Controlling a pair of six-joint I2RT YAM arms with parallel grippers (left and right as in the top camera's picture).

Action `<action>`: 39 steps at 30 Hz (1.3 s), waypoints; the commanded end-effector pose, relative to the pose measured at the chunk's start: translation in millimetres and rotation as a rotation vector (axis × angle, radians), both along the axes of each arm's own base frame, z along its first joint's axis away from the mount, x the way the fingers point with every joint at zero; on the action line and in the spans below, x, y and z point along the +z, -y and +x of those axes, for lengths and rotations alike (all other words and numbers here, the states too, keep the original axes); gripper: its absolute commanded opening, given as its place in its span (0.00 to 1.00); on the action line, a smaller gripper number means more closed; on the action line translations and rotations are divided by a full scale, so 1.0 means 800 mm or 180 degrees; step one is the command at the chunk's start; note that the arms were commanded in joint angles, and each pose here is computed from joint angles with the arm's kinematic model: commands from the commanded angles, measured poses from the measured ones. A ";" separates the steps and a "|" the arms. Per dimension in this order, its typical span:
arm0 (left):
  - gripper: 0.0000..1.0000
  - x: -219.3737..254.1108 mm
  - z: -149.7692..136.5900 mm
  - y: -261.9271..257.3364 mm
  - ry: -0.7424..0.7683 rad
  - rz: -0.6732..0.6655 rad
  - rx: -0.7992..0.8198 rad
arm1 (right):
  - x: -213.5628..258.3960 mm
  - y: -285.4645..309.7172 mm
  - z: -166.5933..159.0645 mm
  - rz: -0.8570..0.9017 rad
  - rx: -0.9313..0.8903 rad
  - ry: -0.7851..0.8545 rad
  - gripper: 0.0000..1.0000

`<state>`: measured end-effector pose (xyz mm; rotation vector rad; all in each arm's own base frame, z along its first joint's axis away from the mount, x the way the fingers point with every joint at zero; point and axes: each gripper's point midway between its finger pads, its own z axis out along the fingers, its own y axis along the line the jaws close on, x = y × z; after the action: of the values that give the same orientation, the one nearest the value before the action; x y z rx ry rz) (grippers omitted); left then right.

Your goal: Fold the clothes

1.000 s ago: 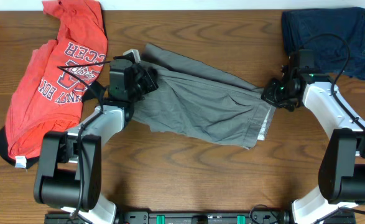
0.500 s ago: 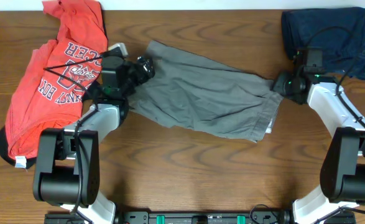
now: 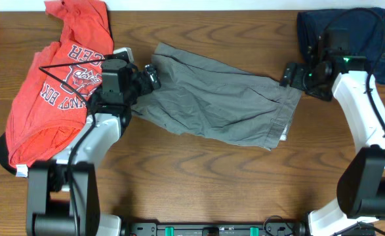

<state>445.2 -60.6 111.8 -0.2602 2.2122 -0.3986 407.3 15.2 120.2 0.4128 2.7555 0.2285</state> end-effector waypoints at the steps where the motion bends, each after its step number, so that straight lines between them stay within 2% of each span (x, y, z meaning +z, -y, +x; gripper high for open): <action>1: 0.98 0.007 -0.009 -0.002 0.0001 0.0406 -0.0288 | 0.011 -0.055 -0.010 0.0108 0.0458 -0.0002 0.99; 6: 0.98 -0.032 -0.036 -0.005 -0.0395 0.0703 -0.0549 | -0.007 -0.093 -0.027 0.0101 0.0708 -0.0147 0.96; 14: 1.00 -0.091 -0.055 -0.012 -0.0863 0.0886 -0.0674 | -0.014 -0.119 -0.040 0.0106 0.0821 -0.0222 0.75; 19: 0.74 -0.137 -0.100 -0.029 -0.1527 0.1008 -0.0615 | -0.015 -0.123 -0.044 0.0110 0.0846 -0.0256 0.68; 22: 0.60 -0.145 -0.116 -0.047 -0.1773 0.1069 -0.0306 | -0.015 -0.125 -0.044 0.0119 0.0839 -0.0250 0.63; 25: 0.51 -0.151 -0.133 -0.052 -0.2005 0.0891 0.0049 | -0.016 -0.127 -0.043 0.0119 0.0852 -0.0237 0.63; 26: 0.45 -0.153 -0.141 -0.053 -0.2104 0.0816 0.0166 | -0.017 -0.127 -0.043 0.0122 0.0842 -0.0240 0.62; 31: 0.41 -0.162 -0.202 -0.058 -0.2785 0.0555 0.0741 | -0.031 -0.127 -0.048 0.0146 0.0768 -0.0291 0.60; 34: 0.41 -0.162 -0.230 -0.061 -0.3073 0.0605 0.0744 | -0.043 -0.127 -0.050 0.0151 0.0747 -0.0313 0.59; 39: 0.41 -0.160 -0.257 -0.054 -0.3369 0.0538 0.0681 | -0.053 -0.127 -0.053 0.0159 0.0755 -0.0356 0.58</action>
<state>259.4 -17.6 -5.9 -0.6595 3.1074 0.0752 370.6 110.7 85.6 0.1149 2.8856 0.3363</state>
